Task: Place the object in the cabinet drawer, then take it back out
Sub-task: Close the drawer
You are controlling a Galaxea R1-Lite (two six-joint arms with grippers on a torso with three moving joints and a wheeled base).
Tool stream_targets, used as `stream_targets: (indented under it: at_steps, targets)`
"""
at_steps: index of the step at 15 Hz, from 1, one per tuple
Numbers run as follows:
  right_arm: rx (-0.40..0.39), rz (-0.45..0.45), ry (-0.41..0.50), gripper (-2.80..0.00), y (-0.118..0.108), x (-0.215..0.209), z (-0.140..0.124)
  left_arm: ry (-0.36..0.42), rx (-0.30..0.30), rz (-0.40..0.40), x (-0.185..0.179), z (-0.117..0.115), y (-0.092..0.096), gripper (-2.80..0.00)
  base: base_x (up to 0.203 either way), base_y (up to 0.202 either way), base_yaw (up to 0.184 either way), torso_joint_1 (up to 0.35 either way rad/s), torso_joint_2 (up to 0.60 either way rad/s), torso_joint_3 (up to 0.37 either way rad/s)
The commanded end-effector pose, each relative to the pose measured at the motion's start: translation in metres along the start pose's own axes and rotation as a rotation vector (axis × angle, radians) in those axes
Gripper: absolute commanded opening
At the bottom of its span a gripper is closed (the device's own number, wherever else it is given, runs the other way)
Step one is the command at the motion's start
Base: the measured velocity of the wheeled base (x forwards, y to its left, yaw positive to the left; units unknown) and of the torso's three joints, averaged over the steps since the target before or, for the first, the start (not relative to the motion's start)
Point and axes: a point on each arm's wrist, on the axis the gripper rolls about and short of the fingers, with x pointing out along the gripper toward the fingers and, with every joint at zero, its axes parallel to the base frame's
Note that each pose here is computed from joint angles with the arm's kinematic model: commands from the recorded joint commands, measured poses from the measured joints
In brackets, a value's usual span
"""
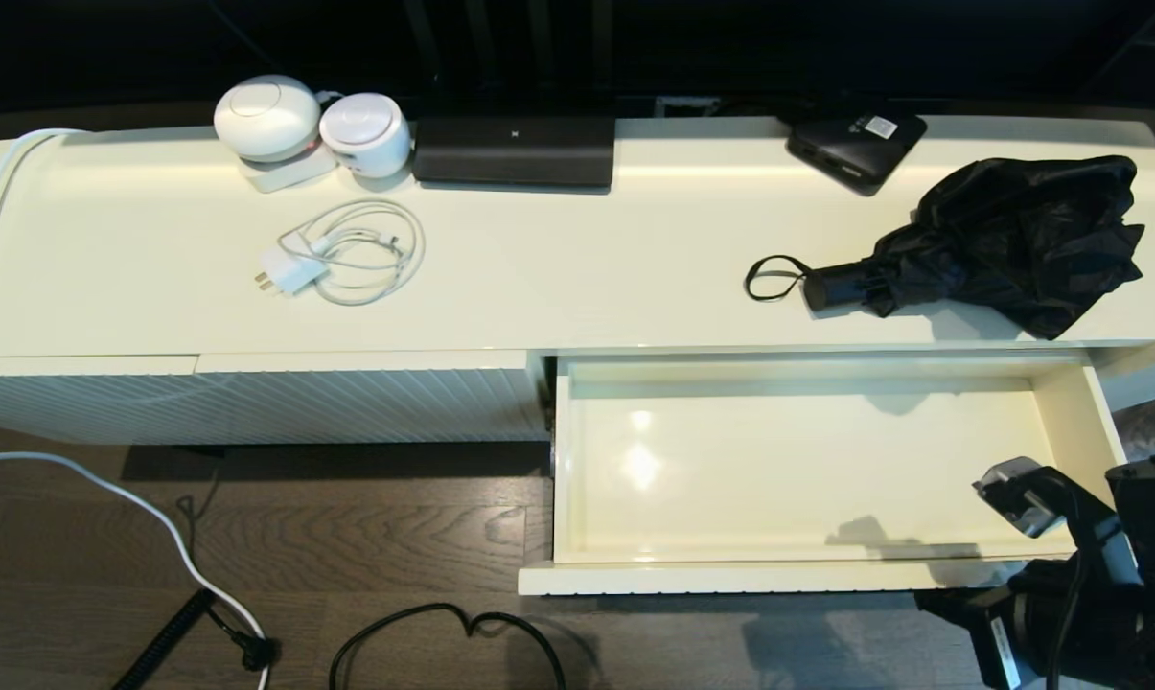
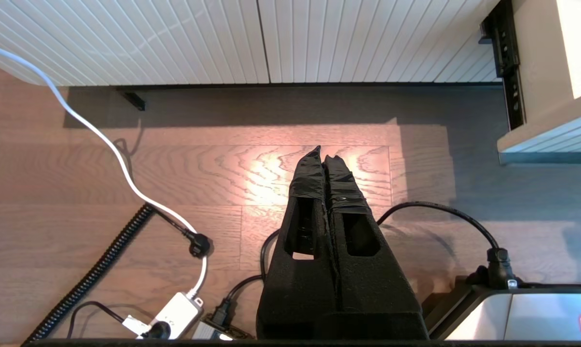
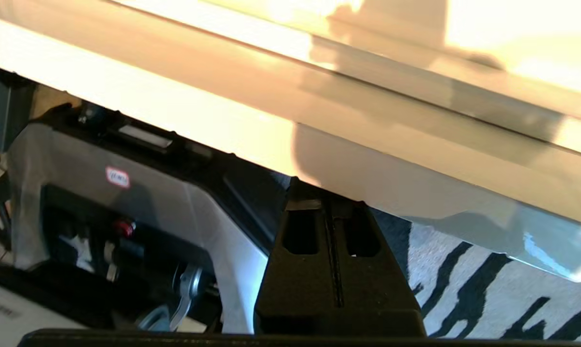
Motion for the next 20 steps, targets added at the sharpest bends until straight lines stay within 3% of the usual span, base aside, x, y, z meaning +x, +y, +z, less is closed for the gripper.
stream_targets:
  at_steps: [1,14,20]
  targets:
    - [-0.001,-0.01,-0.002,-2.8,0.0,0.002,0.001,-0.001,0.0,0.0,0.0,0.0,0.0,-2.8,0.0,0.0,0.0,0.0,0.0,0.0]
    - [-0.022,-0.174,-0.218,-2.8,0.007,-0.006,0.019,0.0,0.0,0.001,0.0,0.0,0.0,-2.8,0.0,0.0,0.0,0.0,0.0,0.0]
    - [-0.008,-0.179,-0.28,-2.8,0.006,-0.004,0.021,-0.001,0.0,0.0,0.0,0.0,0.0,-2.8,0.0,0.0,0.0,0.0,0.0,0.0]
